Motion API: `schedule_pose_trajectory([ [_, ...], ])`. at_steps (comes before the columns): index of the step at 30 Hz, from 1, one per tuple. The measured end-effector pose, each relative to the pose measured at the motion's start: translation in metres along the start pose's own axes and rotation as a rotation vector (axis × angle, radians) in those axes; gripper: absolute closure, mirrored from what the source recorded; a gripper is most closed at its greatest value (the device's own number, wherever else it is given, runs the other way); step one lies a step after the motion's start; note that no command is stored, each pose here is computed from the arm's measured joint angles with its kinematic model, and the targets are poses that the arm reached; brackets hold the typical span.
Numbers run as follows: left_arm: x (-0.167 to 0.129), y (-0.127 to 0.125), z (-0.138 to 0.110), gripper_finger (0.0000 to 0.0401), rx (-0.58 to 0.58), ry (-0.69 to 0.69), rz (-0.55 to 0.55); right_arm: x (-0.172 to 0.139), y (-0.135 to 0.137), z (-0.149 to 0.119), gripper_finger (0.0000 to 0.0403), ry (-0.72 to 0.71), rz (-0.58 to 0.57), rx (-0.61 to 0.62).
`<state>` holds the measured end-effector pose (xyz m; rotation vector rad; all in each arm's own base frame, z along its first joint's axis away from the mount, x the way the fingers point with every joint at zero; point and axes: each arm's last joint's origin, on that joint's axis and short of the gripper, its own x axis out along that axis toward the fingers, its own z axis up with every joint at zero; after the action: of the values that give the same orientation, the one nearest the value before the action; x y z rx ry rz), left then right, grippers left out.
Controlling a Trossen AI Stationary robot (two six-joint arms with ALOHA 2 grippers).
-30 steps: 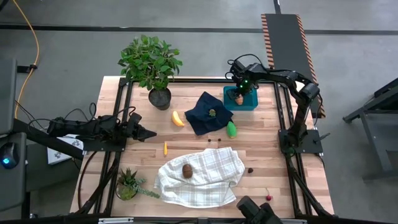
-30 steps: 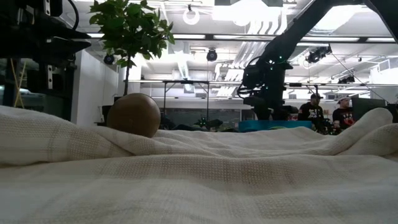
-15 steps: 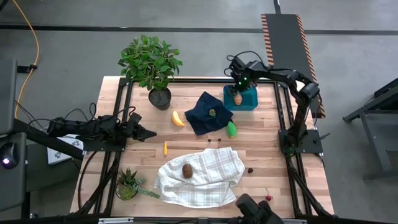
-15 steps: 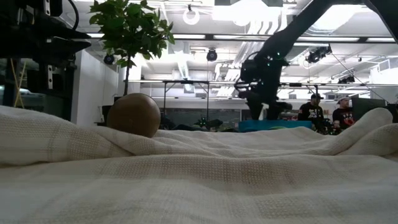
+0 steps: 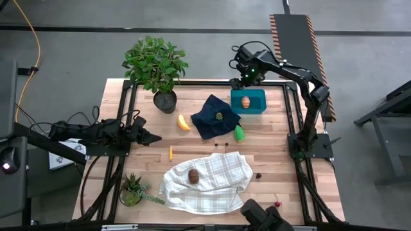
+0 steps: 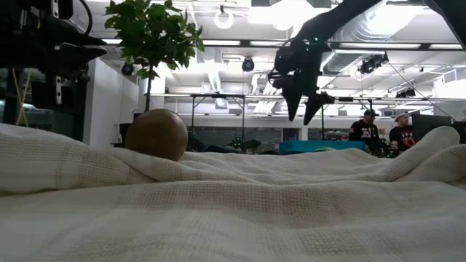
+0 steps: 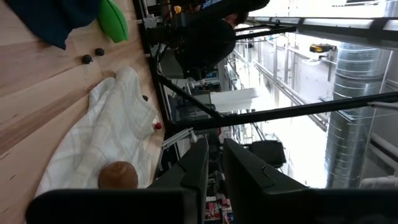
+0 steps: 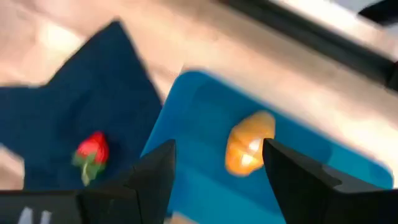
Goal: Pick and placing Produce into tupperware
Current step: Put the green corn into the blue bin
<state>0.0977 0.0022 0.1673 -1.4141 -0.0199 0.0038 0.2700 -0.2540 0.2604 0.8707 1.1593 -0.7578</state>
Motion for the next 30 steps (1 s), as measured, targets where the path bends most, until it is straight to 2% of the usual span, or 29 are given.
schedule_pose_trajectory([
  [9, 0.000, 0.000, 0.000, 0.0361, 0.003, 0.008, -0.001, 0.000, 0.040, -0.035, 0.0171, 0.189, -0.039, -0.076],
  [18, 0.000, -0.001, -0.001, 0.0361, 0.033, 0.041, -0.014, 0.005, 0.096, -0.069, 0.0171, 0.184, -0.041, -0.143],
  [21, 0.000, -0.001, -0.002, 0.0361, 0.048, 0.061, -0.021, 0.006, 0.113, -0.081, 0.0171, 0.157, -0.075, -0.162],
  [30, 0.000, -0.003, -0.003, 0.0361, 0.059, 0.115, -0.043, 0.007, 0.140, -0.112, 0.0171, 0.153, -0.130, -0.165],
])
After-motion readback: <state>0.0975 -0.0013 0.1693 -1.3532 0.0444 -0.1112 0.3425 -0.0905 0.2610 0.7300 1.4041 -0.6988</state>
